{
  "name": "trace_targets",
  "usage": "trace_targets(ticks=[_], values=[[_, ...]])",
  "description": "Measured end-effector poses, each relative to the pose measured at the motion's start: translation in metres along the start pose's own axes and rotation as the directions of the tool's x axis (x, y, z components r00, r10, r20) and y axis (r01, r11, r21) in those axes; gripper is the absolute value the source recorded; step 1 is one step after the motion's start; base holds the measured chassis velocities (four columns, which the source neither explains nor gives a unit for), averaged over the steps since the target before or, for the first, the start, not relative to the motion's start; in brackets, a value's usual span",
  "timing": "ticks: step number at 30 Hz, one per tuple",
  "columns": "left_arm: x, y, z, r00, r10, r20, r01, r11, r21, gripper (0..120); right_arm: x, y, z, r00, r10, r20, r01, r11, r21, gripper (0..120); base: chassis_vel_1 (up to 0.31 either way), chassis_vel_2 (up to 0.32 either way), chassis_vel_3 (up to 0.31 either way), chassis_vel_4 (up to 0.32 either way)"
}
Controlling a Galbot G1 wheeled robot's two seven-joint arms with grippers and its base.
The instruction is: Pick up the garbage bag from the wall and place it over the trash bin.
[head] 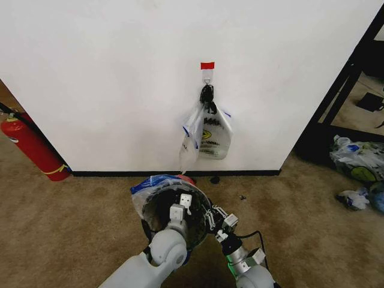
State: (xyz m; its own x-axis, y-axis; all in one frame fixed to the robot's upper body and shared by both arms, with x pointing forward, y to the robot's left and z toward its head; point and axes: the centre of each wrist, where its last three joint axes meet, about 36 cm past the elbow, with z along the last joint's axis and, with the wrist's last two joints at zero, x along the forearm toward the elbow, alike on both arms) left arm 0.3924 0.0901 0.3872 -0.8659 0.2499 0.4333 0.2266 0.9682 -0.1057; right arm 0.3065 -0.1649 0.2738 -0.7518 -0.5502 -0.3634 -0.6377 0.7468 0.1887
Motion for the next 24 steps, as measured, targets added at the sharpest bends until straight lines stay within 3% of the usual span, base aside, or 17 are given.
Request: trace_targets(ticks=[5,10,17,24], values=[[-0.003,0.018,-0.015,0.999,-0.028,0.018,0.028,0.999,0.021,0,0.002,-0.004,0.0,1.0,0.029,-0.007,-0.028,0.999,0.026,1,0.0,0.0,0.0,0.0],[-0.001,0.029,-0.004,0.999,-0.048,-0.006,0.048,0.999,0.014,0,-0.001,0.0,0.002,0.999,0.043,0.001,-0.043,0.999,0.001,1,0.0,0.0,0.0,0.0],[0.01,0.01,0.015,0.999,0.004,-0.036,-0.004,1.0,0.012,0,-0.01,0.008,0.002,0.997,0.068,0.029,-0.066,0.997,-0.042,1,0.0,0.0,0.0,0.0],[0.009,-0.012,-0.002,0.997,0.072,-0.003,-0.072,0.997,0.023,0,-0.005,0.015,0.005,0.998,0.057,0.019,-0.056,0.997,-0.05,1,0.0,0.0,0.0,0.0]])
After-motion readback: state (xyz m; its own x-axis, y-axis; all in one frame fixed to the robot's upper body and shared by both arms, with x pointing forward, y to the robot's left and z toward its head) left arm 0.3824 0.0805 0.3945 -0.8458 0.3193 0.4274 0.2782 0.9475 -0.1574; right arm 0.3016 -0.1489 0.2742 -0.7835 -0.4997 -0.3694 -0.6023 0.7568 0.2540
